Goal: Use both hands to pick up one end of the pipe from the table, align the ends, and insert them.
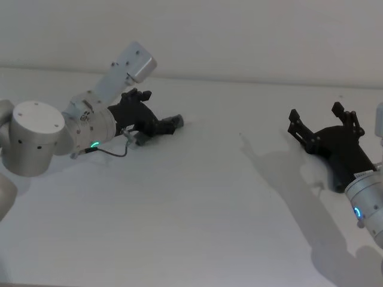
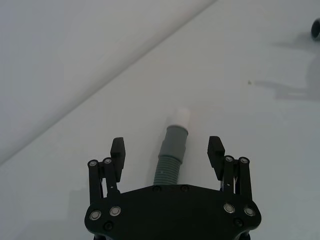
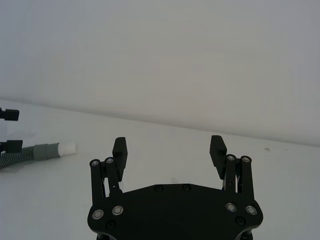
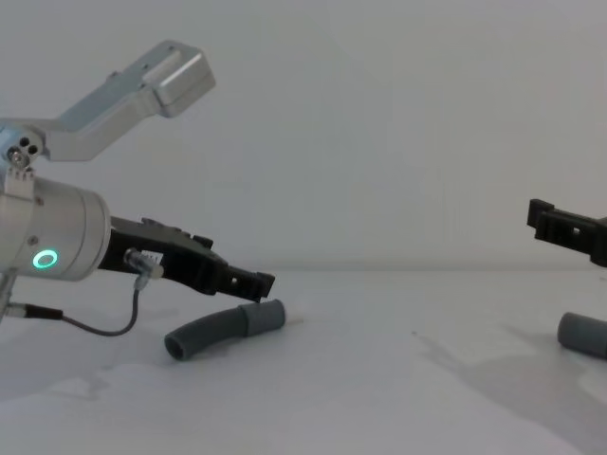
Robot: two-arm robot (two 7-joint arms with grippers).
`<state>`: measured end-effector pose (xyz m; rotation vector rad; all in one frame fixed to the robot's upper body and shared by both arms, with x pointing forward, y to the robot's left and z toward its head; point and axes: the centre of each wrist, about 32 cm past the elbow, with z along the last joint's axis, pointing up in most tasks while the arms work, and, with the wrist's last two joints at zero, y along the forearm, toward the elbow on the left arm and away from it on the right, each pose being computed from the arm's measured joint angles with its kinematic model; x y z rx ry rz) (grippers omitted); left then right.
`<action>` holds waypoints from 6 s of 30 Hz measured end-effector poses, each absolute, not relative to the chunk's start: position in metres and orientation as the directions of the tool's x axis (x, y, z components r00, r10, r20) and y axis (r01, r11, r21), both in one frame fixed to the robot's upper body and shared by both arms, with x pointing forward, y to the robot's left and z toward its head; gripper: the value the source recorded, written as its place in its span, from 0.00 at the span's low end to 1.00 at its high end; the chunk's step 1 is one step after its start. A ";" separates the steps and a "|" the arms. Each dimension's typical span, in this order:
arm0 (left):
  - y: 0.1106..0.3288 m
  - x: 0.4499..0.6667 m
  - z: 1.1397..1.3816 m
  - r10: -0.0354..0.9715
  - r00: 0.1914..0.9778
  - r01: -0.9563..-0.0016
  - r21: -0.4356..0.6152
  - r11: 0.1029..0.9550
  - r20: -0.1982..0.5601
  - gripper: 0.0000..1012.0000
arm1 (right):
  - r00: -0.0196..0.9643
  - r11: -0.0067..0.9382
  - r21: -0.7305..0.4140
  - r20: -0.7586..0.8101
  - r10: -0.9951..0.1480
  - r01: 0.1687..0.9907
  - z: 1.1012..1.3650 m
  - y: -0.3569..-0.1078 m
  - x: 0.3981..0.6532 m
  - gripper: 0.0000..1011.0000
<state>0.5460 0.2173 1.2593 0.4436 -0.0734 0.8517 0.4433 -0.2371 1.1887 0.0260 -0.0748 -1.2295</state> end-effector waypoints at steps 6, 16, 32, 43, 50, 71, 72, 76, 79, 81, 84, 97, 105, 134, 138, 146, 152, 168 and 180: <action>0.220 0.548 1.259 0.702 0.673 -0.727 0.382 0.570 0.234 0.99 | 0.333 0.335 0.060 0.043 -0.942 0.940 1.189 -0.237 0.443 0.99; 0.223 0.553 1.257 0.684 0.692 -0.703 0.430 0.566 0.231 0.99 | 0.333 0.335 0.060 0.043 -0.942 0.940 1.189 -0.237 0.443 0.99; 0.220 0.568 1.250 0.659 0.723 -0.666 0.461 0.587 0.206 0.99 | 0.333 0.335 0.060 0.043 -0.942 0.940 1.189 -0.237 0.443 0.99; 0.221 0.575 1.247 0.654 0.734 -0.649 0.471 0.597 0.183 0.99 | 0.333 0.335 0.060 0.043 -0.942 0.940 1.189 -0.237 0.443 0.99; 0.222 0.577 1.246 0.658 0.735 -0.643 0.472 0.603 0.163 0.99 | 0.333 0.335 0.060 0.043 -0.942 0.940 1.189 -0.237 0.443 0.99; 0.223 0.582 1.246 0.666 0.735 -0.636 0.473 0.610 0.130 0.99 | 0.333 0.335 0.060 0.043 -0.942 0.940 1.189 -0.237 0.443 0.99; 0.223 0.583 1.246 0.665 0.736 -0.635 0.474 0.610 0.129 0.99 | 0.333 0.335 0.060 0.043 -0.942 0.940 1.189 -0.237 0.443 0.99; 0.223 0.585 1.246 0.658 0.742 -0.630 0.472 0.617 0.130 0.99 | 0.333 0.335 0.060 0.043 -0.942 0.940 1.189 -0.237 0.443 0.99; 0.222 0.588 1.246 0.651 0.748 -0.625 0.470 0.624 0.130 0.99 | 0.333 0.335 0.060 0.043 -0.942 0.940 1.189 -0.237 0.443 0.99; 0.221 0.591 1.247 0.646 0.752 -0.621 0.467 0.629 0.131 0.99 | 0.333 0.335 0.060 0.043 -0.942 0.940 1.189 -0.237 0.443 0.99; 0.220 0.594 1.247 0.638 0.759 -0.616 0.464 0.637 0.131 0.99 | 0.333 0.335 0.060 0.043 -0.942 0.940 1.189 -0.237 0.443 0.99; 0.214 0.601 1.247 0.620 0.776 -0.593 0.465 0.657 0.115 0.99 | 0.333 0.335 0.060 0.043 -0.942 0.940 1.189 -0.237 0.443 0.99; 0.212 0.600 1.248 0.629 0.770 -0.594 0.473 0.650 0.102 0.99 | 0.333 0.335 0.060 0.043 -0.942 0.940 1.189 -0.237 0.443 0.99; 0.208 0.594 1.247 0.659 0.748 -0.604 0.494 0.626 0.080 0.99 | 0.333 0.335 0.060 0.043 -0.942 0.940 1.189 -0.237 0.443 0.99; 0.207 0.594 1.247 0.659 0.748 -0.603 0.495 0.625 0.079 0.98 | 0.333 0.335 0.060 0.043 -0.942 0.940 1.189 -0.237 0.443 0.99; 0.207 0.594 1.246 0.660 0.747 -0.603 0.497 0.624 0.077 0.81 | 0.333 0.335 0.060 0.043 -0.942 0.940 1.189 -0.237 0.443 0.99; 0.206 0.594 1.246 0.660 0.747 -0.603 0.497 0.624 0.077 0.63 | 0.333 0.335 0.060 0.043 -0.942 0.940 1.189 -0.237 0.443 0.99; 0.206 0.594 1.245 0.661 0.747 -0.602 0.498 0.623 0.075 0.35 | 0.333 0.335 0.060 0.043 -0.942 0.940 1.189 -0.237 0.443 0.99; 0.206 0.594 1.245 0.661 0.747 -0.602 0.498 0.623 0.076 0.35 | 0.335 0.338 0.057 0.047 -0.941 0.940 1.189 -0.238 0.444 0.99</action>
